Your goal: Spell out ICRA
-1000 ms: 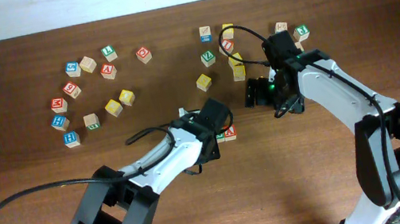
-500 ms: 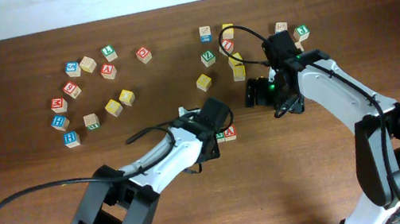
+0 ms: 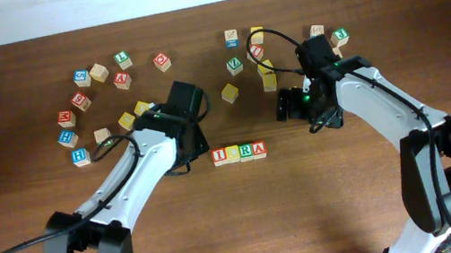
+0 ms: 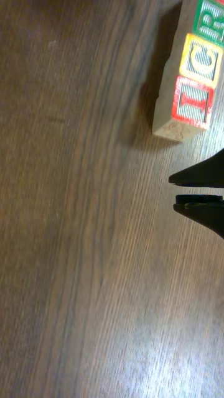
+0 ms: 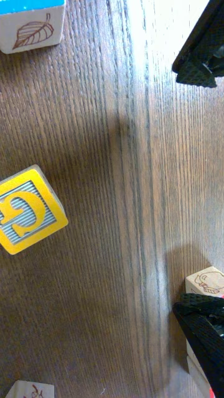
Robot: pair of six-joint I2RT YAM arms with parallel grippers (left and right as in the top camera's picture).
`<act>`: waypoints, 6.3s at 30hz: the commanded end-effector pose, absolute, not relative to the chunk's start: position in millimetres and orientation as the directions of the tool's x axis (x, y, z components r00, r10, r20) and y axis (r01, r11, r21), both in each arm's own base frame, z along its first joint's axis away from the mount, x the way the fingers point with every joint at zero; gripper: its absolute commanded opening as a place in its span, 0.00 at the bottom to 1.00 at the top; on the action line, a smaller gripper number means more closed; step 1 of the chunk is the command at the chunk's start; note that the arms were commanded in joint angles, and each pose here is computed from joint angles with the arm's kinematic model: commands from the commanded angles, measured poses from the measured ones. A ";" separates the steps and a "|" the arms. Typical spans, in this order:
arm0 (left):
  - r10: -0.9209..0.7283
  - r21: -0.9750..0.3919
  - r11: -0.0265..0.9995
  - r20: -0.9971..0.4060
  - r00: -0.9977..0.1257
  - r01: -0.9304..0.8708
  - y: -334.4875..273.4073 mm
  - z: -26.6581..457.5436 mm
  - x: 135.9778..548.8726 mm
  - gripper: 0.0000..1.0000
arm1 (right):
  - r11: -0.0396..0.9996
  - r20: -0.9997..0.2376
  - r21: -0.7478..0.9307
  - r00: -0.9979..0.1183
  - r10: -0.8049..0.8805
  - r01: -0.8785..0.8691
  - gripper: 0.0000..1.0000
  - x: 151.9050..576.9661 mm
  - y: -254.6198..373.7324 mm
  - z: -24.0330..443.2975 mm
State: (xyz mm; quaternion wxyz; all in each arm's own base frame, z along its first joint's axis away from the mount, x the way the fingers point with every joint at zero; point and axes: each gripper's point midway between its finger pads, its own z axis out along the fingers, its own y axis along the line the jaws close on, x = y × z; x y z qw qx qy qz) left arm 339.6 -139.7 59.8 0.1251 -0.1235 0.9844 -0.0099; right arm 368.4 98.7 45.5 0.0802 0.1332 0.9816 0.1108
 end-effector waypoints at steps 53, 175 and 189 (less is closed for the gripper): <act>-0.068 -0.225 0.974 -0.109 -0.992 -0.042 -194.6 10.7 339.4 0.00 | 0.932 0.034 0.340 -0.992 0.124 0.128 0.04 330.0 185.1 10.5; -0.553 -0.083 0.833 -0.172 -0.815 -0.547 9.9 109.7 322.7 0.99 | 0.959 -0.084 0.283 -0.996 0.008 -0.016 0.04 274.0 217.1 11.2; -0.561 -0.083 0.827 -0.173 -0.809 -0.556 13.4 109.7 322.7 0.99 | 0.952 -0.105 0.306 -0.994 0.011 -0.022 0.04 282.8 224.8 4.4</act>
